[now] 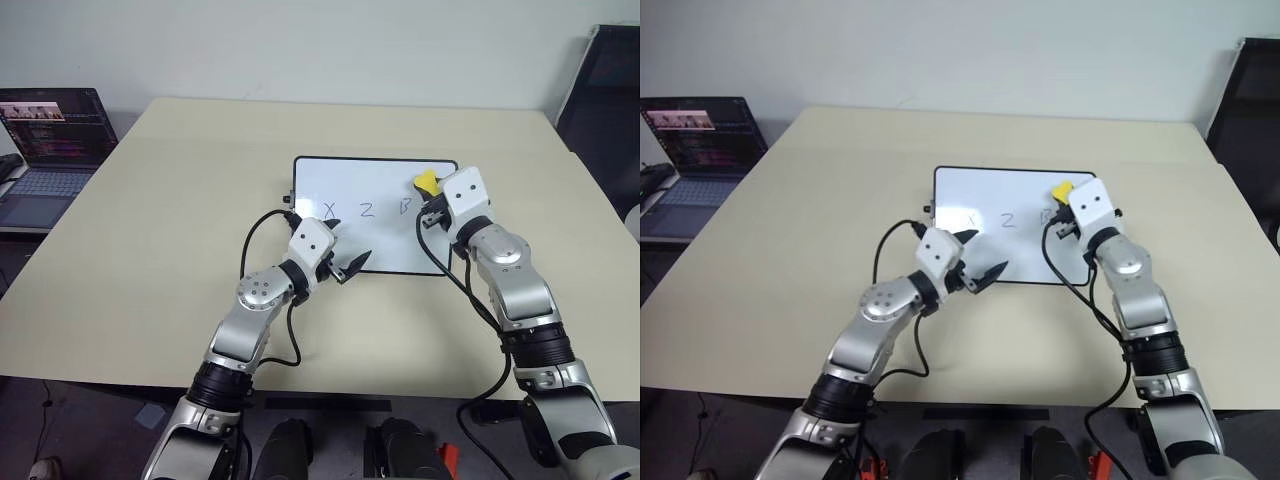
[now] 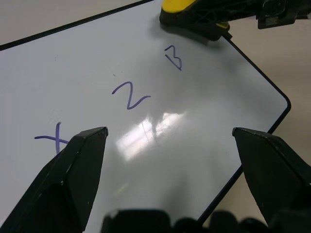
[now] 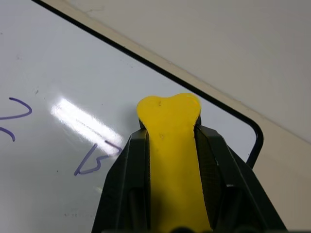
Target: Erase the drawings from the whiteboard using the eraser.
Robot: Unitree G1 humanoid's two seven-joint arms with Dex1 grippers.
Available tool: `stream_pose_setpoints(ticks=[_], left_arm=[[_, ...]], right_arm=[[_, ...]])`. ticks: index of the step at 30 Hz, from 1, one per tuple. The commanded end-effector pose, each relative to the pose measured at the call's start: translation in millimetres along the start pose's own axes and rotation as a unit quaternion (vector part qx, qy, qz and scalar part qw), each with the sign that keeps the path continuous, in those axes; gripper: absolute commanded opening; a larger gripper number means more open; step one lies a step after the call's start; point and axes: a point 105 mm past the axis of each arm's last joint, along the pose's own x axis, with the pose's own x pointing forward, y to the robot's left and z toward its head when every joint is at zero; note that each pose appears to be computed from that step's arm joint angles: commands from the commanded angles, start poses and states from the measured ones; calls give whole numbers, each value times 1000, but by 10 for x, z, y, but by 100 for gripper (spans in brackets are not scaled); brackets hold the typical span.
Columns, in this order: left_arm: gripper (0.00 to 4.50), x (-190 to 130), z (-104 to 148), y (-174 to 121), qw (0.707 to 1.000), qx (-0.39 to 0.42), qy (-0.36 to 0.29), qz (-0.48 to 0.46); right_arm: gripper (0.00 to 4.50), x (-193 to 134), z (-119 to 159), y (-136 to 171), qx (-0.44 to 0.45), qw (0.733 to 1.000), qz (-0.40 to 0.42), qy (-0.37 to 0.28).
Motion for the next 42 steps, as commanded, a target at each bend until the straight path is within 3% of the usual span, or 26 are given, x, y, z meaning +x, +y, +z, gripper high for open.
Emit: stream_pose_setpoints(ticks=[1,15,26,30,42], left_arm=[[450,-87,122,142,999,21,-21,42],[450,-361,-66,397,986,9,21,166],[450,-502,-165,339,983,6,33,179],[450,-503,-154,338,983,9,31,182],[450,-491,-132,320,984,11,27,178]], right_arm=[[97,34,229,-46,2,999,-7,-43],[97,277,547,375,16,995,49,-90],[97,383,679,722,23,991,88,-102],[97,384,655,888,11,989,114,-92],[97,517,619,958,-34,991,120,-48]])
